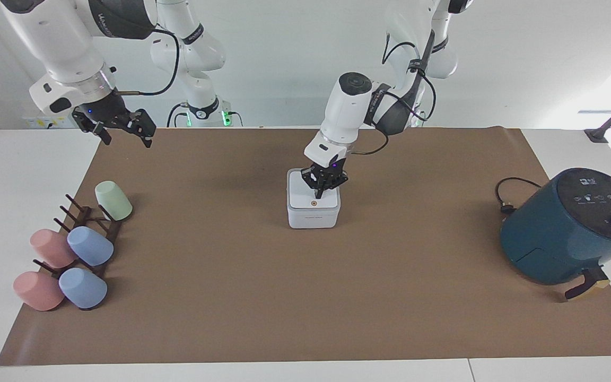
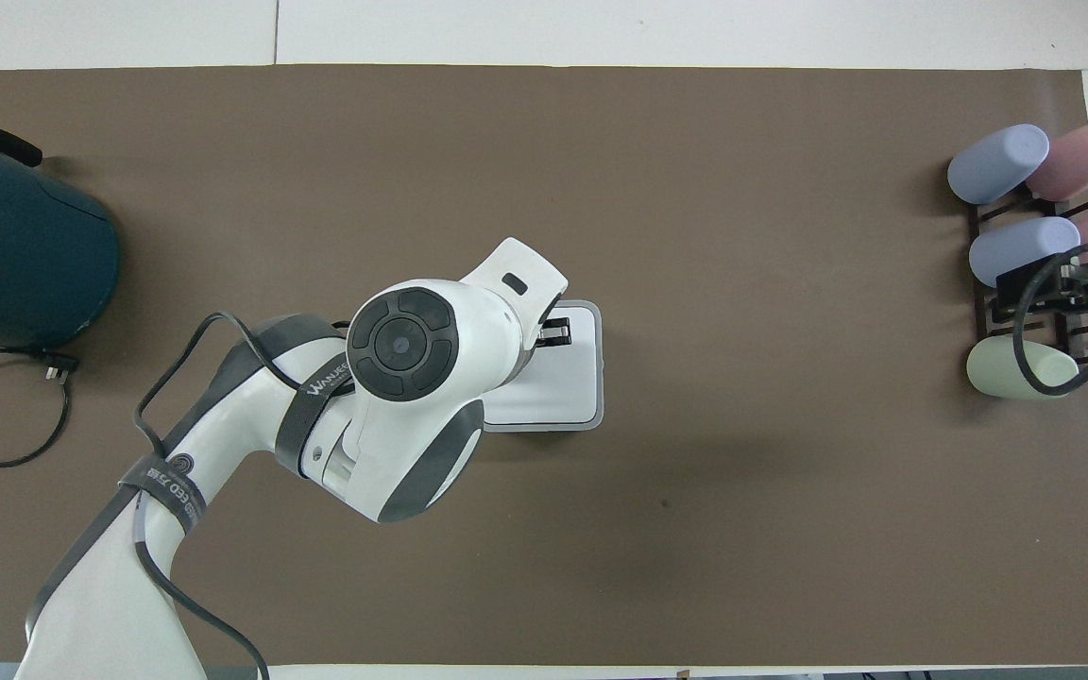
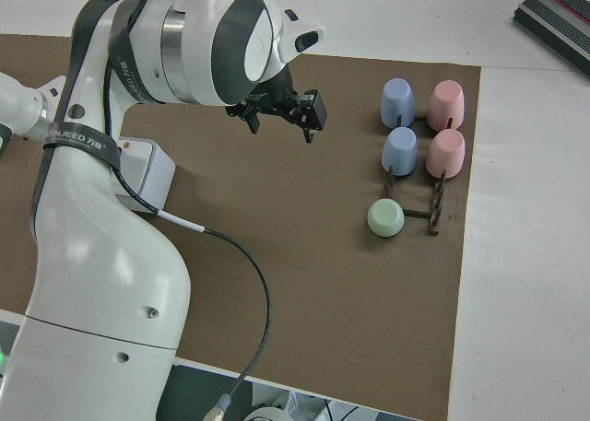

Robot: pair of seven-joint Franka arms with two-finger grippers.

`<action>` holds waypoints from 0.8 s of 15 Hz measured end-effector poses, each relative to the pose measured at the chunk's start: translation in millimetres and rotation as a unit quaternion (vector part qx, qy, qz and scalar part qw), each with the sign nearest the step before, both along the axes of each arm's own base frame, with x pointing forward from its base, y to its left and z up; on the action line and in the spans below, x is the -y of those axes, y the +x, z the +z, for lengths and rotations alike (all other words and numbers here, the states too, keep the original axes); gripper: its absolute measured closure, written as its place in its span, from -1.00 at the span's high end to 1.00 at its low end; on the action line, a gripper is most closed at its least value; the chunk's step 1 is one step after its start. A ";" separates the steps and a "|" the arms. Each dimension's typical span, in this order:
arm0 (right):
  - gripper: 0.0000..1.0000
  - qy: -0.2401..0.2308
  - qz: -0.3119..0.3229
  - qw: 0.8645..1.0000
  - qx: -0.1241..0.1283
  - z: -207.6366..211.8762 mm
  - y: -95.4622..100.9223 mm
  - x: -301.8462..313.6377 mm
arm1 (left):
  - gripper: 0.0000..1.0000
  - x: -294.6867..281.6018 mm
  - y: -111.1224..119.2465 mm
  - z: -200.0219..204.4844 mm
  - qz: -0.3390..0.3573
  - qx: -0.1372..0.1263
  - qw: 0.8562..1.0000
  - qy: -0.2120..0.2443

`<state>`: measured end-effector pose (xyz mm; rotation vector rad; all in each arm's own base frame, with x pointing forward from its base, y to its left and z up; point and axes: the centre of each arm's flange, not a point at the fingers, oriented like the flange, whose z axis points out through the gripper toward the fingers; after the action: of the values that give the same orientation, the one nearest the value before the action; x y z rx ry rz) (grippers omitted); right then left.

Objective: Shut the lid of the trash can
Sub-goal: 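Press the lid flat onto the trash can with the left gripper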

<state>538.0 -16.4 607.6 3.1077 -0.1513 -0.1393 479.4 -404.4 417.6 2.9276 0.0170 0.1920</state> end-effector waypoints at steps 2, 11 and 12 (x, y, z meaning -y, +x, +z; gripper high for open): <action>1.00 0.000 0.000 1.000 0.000 0.0 0.0 0.0 | -0.98 0.5 1.2 -3.3 0.001 0.001 1.000 -0.001; 1.00 0.000 0.000 1.000 0.000 0.0 0.0 0.0 | -0.98 1.3 1.6 -3.7 0.000 0.001 1.000 -0.001; 1.00 0.000 0.000 1.000 0.000 0.0 0.0 0.0 | -0.98 1.3 2.1 -2.0 0.000 -0.001 1.000 0.001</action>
<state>538.0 -16.4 607.6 3.1077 -0.1513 -0.1393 481.6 -405.7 415.6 2.9290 0.0179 0.1882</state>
